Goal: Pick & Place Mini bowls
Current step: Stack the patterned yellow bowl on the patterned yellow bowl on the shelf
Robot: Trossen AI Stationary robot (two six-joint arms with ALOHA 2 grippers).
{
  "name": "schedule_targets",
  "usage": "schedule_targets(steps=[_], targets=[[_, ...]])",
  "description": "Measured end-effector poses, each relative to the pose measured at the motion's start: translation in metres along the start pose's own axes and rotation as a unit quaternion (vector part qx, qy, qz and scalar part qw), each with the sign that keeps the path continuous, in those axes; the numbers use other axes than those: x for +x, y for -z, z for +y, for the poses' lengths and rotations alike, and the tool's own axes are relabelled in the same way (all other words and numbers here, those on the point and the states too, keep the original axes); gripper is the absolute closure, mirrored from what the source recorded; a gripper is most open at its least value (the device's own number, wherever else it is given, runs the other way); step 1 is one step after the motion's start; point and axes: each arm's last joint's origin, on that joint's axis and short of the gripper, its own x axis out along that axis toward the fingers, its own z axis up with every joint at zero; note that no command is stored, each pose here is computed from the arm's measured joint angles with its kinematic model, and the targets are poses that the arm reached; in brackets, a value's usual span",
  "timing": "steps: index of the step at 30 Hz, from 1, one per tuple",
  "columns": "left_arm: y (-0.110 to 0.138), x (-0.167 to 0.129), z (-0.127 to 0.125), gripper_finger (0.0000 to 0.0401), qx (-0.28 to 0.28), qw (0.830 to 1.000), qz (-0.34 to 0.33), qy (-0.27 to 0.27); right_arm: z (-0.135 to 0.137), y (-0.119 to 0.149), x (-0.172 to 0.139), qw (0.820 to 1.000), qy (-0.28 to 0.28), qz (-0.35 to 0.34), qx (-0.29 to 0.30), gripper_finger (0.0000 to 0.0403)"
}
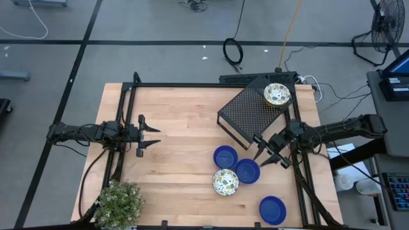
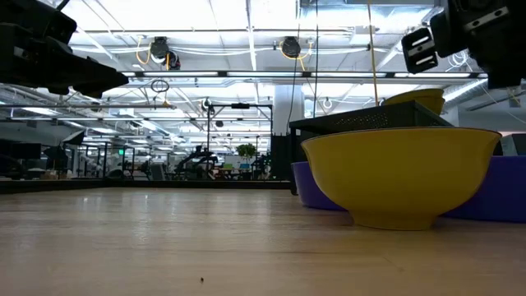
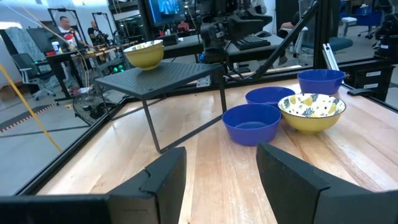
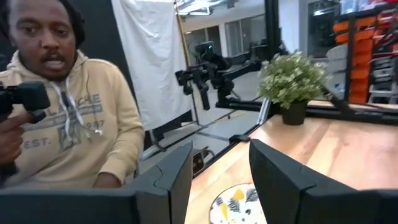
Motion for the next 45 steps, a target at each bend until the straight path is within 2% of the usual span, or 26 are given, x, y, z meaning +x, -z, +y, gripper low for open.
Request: schedule_targets(steps=[8, 15, 36, 39, 45], targets=[[0.000, 0.000, 0.000, 0.0203, 0.000, 1.000, 0.000, 0.000, 0.006, 0.005, 0.002, 1.000, -0.019, 0.007, 0.006, 0.0259], [0.000, 0.000, 0.000, 0.0203, 0.000, 1.000, 0.000, 0.000, 0.007, 0.005, 0.005, 1.000, 0.004, 0.002, 0.008, 0.0259], [0.000, 0.000, 0.000, 0.0203, 0.000, 1.000, 0.000, 0.000, 0.020, 0.010, 0.012, 0.999, -0.041, 0.015, -0.011, 0.0259], [0.000, 0.000, 0.000, 0.0203, 0.000, 1.000, 0.000, 0.000, 0.019, 0.011, 0.012, 0.999, -0.027, 0.018, -0.013, 0.0259], [0.000, 0.000, 0.000, 0.0203, 0.000, 1.000, 0.000, 0.000, 0.016, 0.013, 0.013, 0.999, 0.034, 0.020, -0.014, 0.0259]])
